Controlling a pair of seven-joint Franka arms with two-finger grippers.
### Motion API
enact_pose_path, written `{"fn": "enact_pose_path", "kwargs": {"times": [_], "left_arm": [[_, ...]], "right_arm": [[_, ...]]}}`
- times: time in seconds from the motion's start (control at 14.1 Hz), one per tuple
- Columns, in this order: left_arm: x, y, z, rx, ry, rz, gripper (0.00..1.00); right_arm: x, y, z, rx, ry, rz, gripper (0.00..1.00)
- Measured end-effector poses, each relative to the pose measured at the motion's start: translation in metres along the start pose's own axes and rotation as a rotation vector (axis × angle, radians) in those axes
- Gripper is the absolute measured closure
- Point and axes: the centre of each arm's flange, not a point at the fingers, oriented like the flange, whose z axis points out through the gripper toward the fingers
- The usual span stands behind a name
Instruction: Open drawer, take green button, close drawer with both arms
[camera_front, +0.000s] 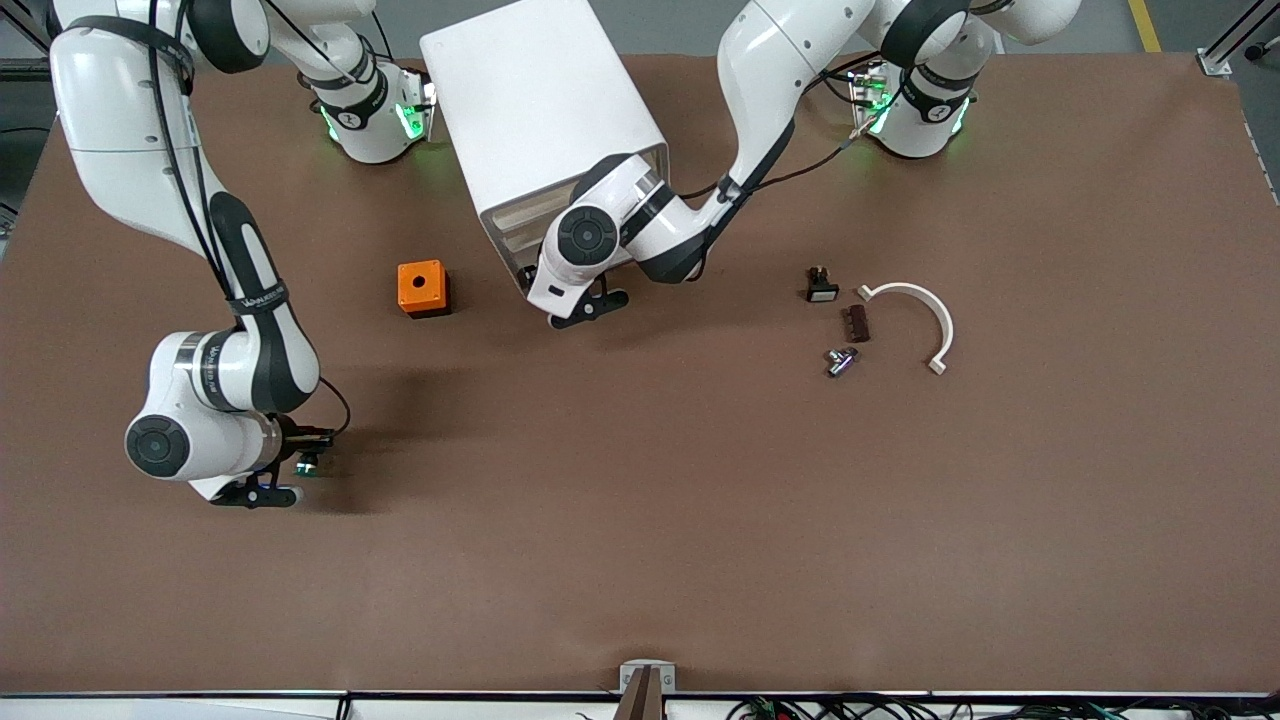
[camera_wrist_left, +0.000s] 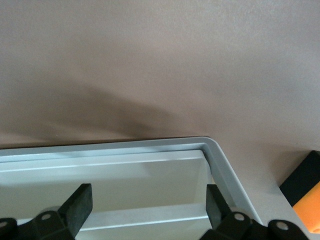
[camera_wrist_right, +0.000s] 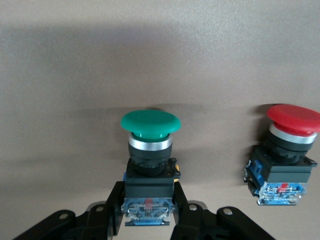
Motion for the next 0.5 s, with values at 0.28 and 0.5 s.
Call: {"fn": "enact_pose_path", "kwargs": {"times": [0.28,0.5], "left_arm": [[-0.0006,0.0001,0.0015,-0.011,-0.015,-0.014,0.0],[0.0001,0.0007,0.0007,-0.018,-0.013,-0.014,0.0]], "right_arm": [[0.0007,0.0,0.002,0.0,0.006,0.0,0.29],[0.0036,-0.0012,-0.0037,0.001,0.022,-0.005,0.01]]}}
